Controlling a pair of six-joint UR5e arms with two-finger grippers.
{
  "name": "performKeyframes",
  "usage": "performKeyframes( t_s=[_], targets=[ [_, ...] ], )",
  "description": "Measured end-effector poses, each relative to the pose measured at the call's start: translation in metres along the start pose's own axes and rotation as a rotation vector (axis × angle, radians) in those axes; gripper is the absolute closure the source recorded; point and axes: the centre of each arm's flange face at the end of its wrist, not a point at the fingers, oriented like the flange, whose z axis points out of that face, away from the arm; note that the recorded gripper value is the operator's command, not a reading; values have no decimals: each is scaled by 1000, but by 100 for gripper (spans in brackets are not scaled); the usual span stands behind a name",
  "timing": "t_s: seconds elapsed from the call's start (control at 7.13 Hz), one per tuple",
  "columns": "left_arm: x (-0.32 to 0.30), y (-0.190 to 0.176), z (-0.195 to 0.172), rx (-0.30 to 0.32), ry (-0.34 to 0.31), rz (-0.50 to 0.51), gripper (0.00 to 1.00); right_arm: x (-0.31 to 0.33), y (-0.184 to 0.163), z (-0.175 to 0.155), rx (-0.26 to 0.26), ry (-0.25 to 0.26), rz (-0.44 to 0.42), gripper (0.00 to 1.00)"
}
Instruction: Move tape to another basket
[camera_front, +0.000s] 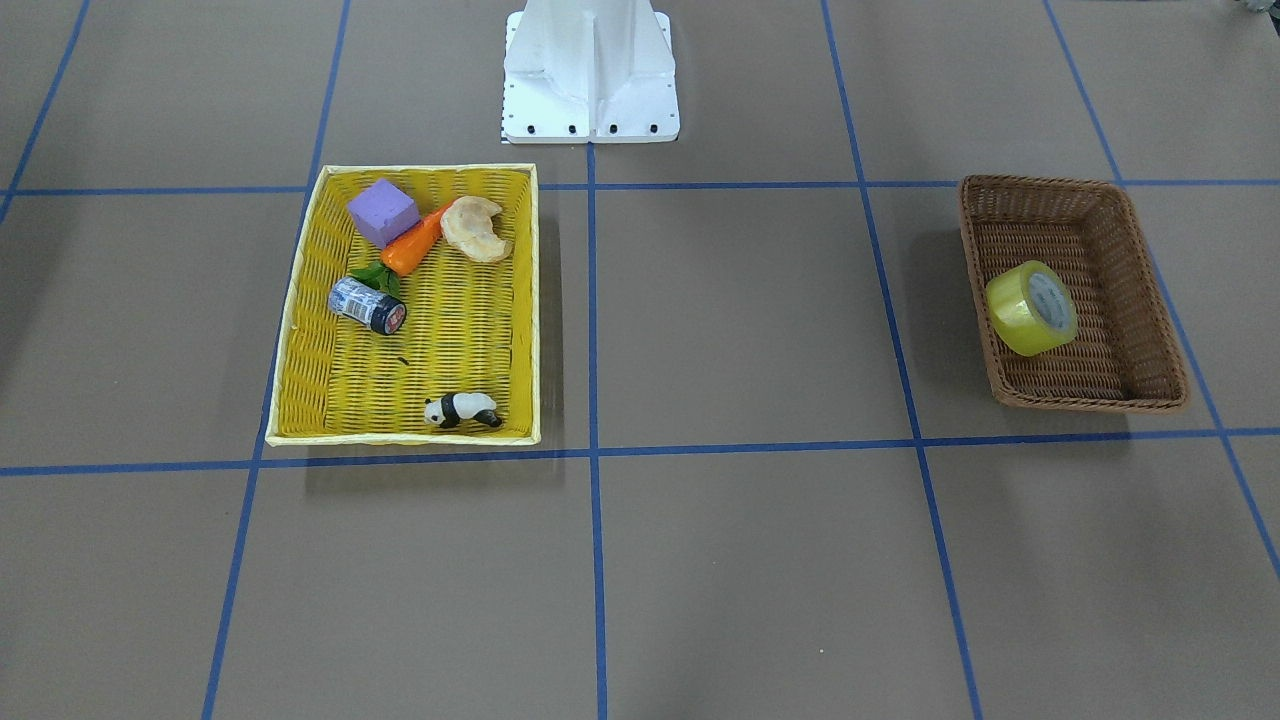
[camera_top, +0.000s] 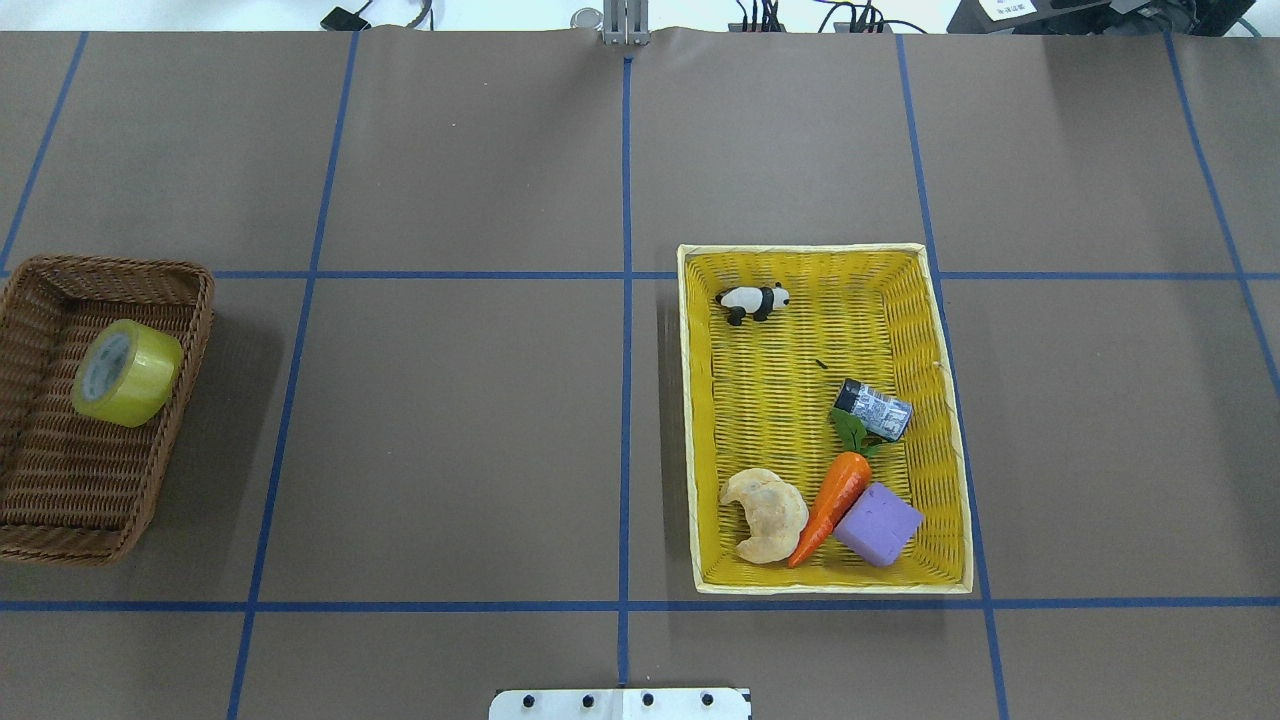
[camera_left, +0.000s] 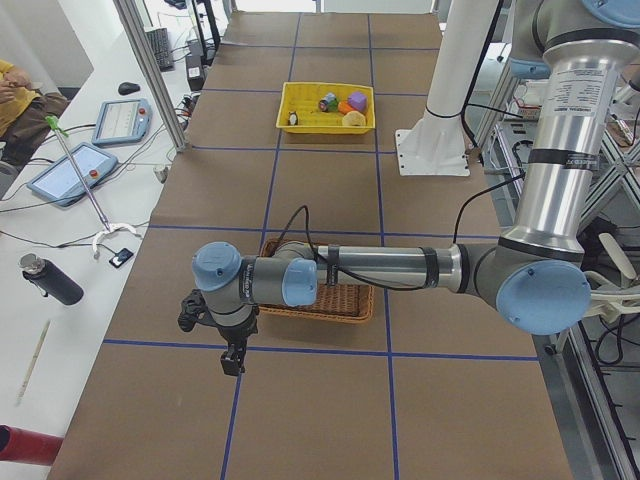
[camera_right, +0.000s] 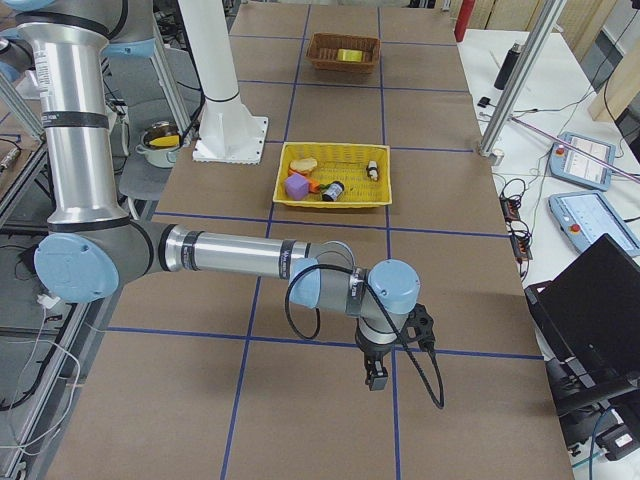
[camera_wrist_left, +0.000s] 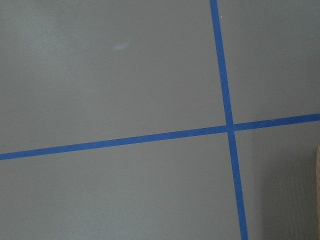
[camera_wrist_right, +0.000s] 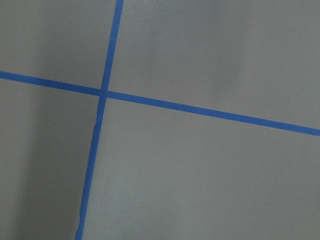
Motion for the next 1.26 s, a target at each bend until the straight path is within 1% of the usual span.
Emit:
performKeyframes(
  t_s=[1.26],
  targets=[
    [1, 0, 0, 2, 1, -4, 1, 1, 3, 2, -3, -3, 3, 0]
  ],
)
